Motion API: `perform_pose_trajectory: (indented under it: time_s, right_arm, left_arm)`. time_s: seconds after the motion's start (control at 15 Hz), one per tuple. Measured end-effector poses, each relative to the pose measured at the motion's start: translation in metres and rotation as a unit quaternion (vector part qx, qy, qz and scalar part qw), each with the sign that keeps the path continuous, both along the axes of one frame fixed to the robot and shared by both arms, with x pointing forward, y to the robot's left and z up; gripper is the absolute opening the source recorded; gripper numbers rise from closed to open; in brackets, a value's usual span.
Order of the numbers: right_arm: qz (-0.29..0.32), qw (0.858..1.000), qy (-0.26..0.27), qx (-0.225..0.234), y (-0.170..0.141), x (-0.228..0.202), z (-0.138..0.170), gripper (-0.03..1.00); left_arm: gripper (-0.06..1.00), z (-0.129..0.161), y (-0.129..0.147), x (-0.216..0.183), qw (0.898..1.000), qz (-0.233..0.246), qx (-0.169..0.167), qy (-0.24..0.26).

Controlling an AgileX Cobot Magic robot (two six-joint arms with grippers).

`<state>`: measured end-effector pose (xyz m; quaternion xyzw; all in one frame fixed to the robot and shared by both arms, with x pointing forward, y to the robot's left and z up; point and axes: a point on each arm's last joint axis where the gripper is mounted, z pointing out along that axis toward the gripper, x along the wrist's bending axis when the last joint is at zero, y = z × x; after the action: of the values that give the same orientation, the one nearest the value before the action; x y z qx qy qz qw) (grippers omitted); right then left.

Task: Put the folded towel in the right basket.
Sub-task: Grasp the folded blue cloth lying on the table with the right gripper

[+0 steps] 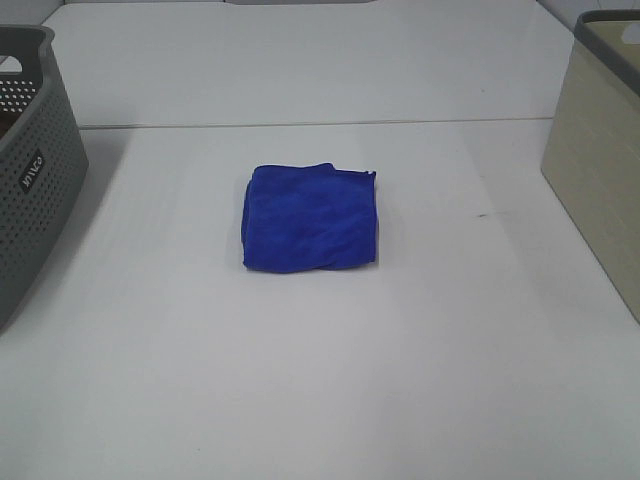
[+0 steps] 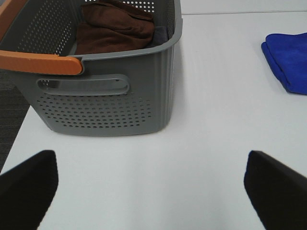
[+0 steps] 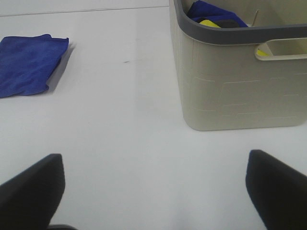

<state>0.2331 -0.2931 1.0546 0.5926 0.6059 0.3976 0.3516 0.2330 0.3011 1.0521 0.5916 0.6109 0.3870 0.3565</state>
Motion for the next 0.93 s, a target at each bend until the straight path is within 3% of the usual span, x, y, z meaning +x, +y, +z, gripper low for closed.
perform_pose_trajectory:
  time_s: [0.47,0.53,0.6,0.73,0.93]
  right_arm:
    - [0.0,1.0,0.002,0.001,0.0,0.0,0.0,0.98]
    - [0.0,1.0,0.022,0.004,0.0,0.005,0.005,0.98]
    - [-0.001,0.995,0.099,0.022,0.002,0.03,0.028,0.96]
    - [0.014,0.982,0.181,0.051,0.008,0.082,0.085,0.95]
    - [0.039,0.974,0.209,0.081,0.015,0.187,0.144,0.95]
  left_arm:
    - [0.98,0.0,0.001,0.0,1.0,0.004,0.006,0.0]
    - [0.98,0.0,0.001,0.0,1.0,0.004,0.006,0.0]
    - [0.98,0.0,0.001,0.0,1.0,0.004,0.006,0.0]
    - [0.98,0.0,0.001,0.0,1.0,0.004,0.006,0.0]
    - [0.98,0.0,0.001,0.0,1.0,0.004,0.006,0.0]
